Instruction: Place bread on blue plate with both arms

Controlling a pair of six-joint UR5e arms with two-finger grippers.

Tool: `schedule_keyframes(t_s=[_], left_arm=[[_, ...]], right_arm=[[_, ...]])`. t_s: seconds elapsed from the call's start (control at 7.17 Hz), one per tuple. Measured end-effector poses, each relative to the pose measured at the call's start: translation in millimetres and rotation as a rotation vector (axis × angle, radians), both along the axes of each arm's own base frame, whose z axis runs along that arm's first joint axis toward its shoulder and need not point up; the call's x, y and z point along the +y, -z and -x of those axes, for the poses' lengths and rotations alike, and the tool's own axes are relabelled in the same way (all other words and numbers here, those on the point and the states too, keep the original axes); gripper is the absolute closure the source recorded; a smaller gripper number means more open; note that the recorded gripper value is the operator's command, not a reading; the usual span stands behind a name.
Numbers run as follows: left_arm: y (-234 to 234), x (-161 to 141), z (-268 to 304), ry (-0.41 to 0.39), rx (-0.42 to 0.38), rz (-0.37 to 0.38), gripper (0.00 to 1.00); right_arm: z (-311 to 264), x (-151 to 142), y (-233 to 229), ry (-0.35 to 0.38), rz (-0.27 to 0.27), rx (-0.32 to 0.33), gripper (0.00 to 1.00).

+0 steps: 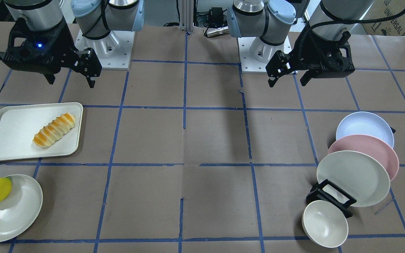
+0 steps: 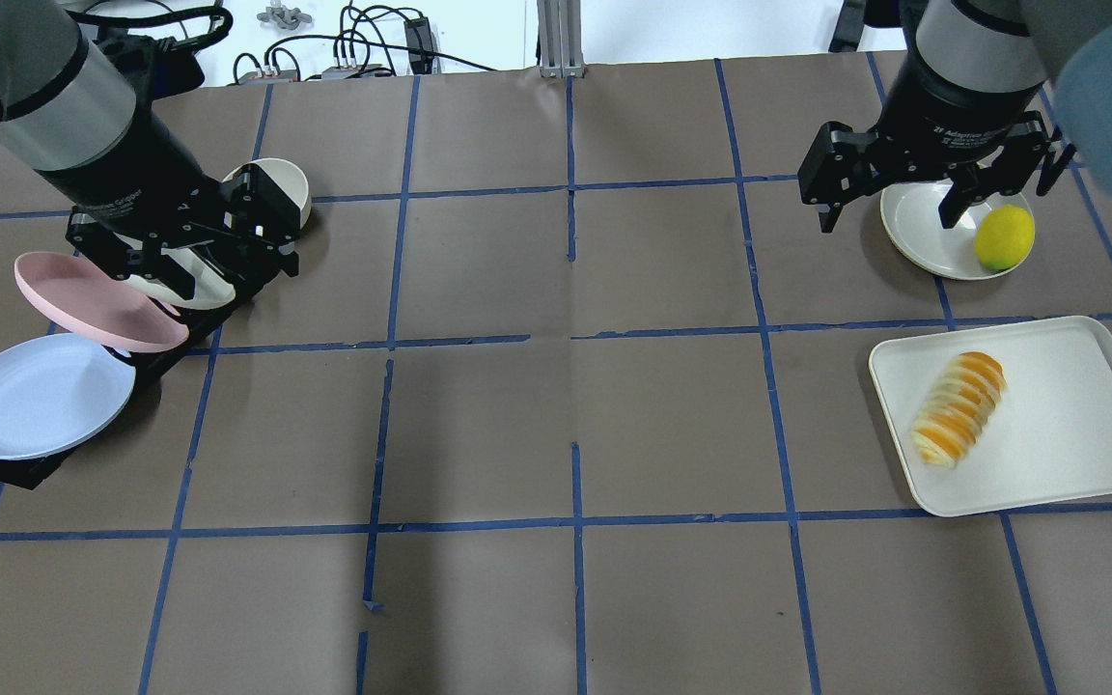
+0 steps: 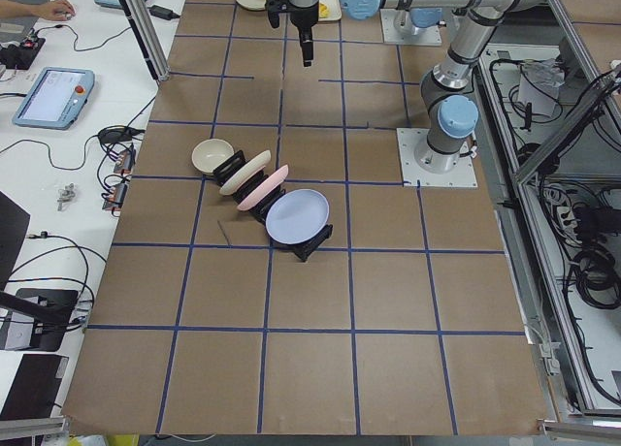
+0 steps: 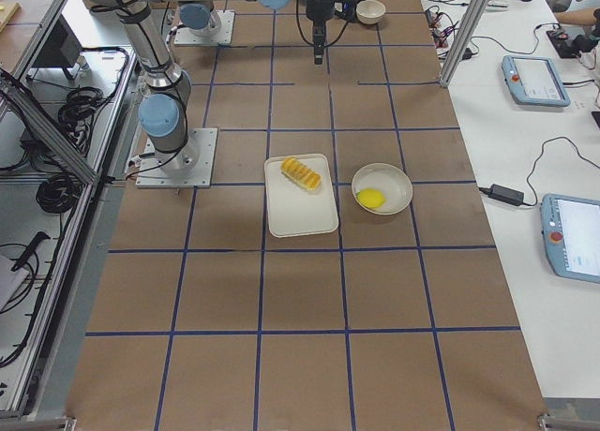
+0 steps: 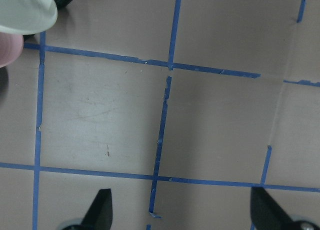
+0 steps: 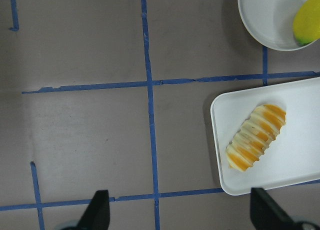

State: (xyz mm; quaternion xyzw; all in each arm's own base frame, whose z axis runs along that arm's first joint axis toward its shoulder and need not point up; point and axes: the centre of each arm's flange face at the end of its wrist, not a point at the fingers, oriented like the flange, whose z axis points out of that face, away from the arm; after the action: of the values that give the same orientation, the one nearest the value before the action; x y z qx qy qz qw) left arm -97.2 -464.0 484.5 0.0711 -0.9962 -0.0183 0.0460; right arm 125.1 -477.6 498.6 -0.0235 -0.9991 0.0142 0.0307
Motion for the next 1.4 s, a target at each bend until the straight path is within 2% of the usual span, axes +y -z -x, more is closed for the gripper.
schedule_keyframes(t_s=[0.28,0.56,0.7,0.98,1.26,1.4], left_arm=[[3,1,-1,0.002,0.005,-0.005,0.0],[3,-5,-29,0.071,0.008,0.003,0.0],[5,-8,-71,0.145,0.016,0.005,0.0],[20,-4,-196,0.284,0.053,0.002,0.0],[54,10,-318,0.362,0.117,-0.022,0.0],[73,13,-367,0.374,0.106,-0.066,0.0]], right_arm=[[0,0,0,0.001,0.0,0.0,0.0],[2,0,1,0.004,-0.006,-0.001,0.0],[2,0,2,0.005,-0.011,-0.004,0.0],[16,-4,3,0.032,-0.014,0.001,0.0],[107,-12,22,0.195,-0.056,0.003,0.0],[155,-7,34,0.27,-0.083,-0.002,0.0]])
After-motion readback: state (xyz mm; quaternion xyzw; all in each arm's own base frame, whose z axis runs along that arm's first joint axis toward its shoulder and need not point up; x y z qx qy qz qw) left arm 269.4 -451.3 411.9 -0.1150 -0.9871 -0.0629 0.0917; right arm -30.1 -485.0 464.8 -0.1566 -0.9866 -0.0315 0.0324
